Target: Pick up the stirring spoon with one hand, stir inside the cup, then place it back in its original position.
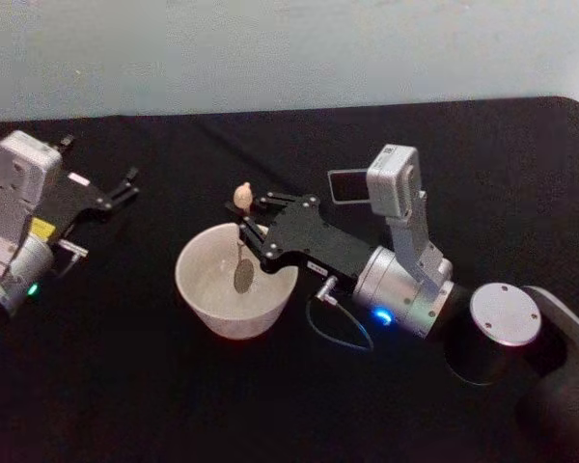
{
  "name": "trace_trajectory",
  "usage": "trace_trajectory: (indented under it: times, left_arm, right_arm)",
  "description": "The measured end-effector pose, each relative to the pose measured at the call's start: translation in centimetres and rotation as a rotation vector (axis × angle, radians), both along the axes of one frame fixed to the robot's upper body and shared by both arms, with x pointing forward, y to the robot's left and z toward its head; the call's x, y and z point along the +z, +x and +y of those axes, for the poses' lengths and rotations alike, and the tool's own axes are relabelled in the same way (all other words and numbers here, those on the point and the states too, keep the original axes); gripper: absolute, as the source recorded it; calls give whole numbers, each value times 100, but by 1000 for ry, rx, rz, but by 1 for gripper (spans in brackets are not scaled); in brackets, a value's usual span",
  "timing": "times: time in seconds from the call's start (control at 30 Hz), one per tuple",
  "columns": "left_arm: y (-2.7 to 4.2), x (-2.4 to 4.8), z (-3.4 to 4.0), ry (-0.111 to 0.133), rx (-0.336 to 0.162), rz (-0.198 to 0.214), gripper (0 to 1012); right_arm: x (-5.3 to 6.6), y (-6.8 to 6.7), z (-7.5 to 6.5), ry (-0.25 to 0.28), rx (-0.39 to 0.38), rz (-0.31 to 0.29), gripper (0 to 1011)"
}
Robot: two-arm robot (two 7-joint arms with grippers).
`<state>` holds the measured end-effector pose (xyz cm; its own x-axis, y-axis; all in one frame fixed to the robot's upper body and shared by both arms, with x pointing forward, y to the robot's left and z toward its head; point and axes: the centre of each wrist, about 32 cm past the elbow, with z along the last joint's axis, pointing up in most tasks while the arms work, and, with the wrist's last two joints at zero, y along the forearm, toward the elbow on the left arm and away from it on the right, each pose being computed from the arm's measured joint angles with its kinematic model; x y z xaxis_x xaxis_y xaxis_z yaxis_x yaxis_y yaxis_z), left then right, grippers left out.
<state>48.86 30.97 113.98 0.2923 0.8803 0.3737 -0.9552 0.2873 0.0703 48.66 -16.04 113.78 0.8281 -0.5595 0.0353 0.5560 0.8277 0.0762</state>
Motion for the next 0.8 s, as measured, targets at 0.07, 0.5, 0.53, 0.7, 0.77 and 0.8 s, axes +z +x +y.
trace_trajectory:
  times: [0.07,0.5,0.53,0.7,0.77,0.8]
  left_arm:
    - [0,0,0,0,0,0,1001]
    - [0,0,0,0,0,0,1001]
    - [0,0,0,0,0,0,1001]
    - [0,0,0,0,0,0,1001]
    - [0,0,0,0,0,0,1001]
    - [0,0,0,0,0,0,1001]
  right_arm:
    - [-3,0,0,-1,-1,2,173]
    - [-13,-7,-3,-6,-2,7,172]
    - [-13,-8,-3,-6,-1,7,173]
    - [-8,-11,-4,-6,-1,6,173]
    - [-4,-15,-9,-7,-1,4,173]
    - [-3,-16,-11,-7,-1,4,173]
